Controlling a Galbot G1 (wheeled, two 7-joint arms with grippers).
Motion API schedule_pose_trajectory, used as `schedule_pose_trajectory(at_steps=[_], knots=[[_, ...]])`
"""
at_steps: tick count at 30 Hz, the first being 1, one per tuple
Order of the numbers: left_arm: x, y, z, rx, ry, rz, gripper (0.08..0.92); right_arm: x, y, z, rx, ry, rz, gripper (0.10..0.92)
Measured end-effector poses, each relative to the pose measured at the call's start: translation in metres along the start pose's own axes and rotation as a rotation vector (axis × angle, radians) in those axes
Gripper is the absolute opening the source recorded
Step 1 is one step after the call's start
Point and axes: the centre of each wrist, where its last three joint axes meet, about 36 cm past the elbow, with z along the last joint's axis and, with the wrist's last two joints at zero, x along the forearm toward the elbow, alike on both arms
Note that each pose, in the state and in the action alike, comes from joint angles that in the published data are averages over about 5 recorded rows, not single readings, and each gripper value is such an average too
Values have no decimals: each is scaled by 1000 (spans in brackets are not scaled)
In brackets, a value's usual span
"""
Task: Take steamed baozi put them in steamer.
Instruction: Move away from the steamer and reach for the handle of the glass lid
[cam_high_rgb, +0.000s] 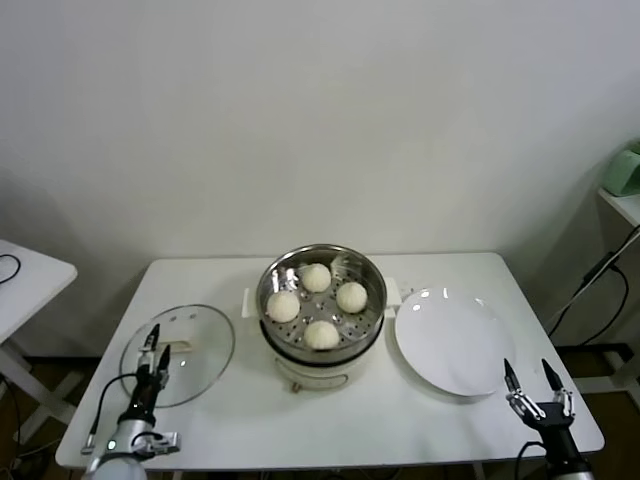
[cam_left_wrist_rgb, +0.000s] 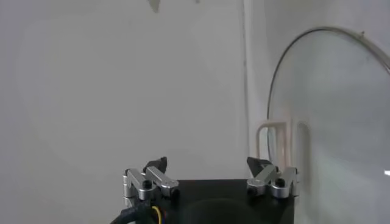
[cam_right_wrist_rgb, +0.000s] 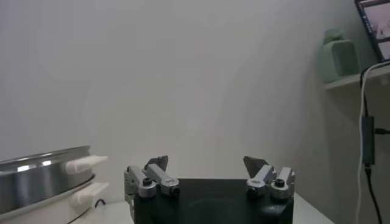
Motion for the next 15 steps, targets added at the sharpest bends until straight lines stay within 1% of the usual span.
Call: schedule_pose_trajectory(at_steps=[7, 15], knots=[[-6, -7, 0, -36, 5, 22, 823, 3, 0, 1, -6, -4, 13, 823], [-19, -10, 2, -56, 8, 36, 823, 6, 1, 2, -10, 0, 23, 823]])
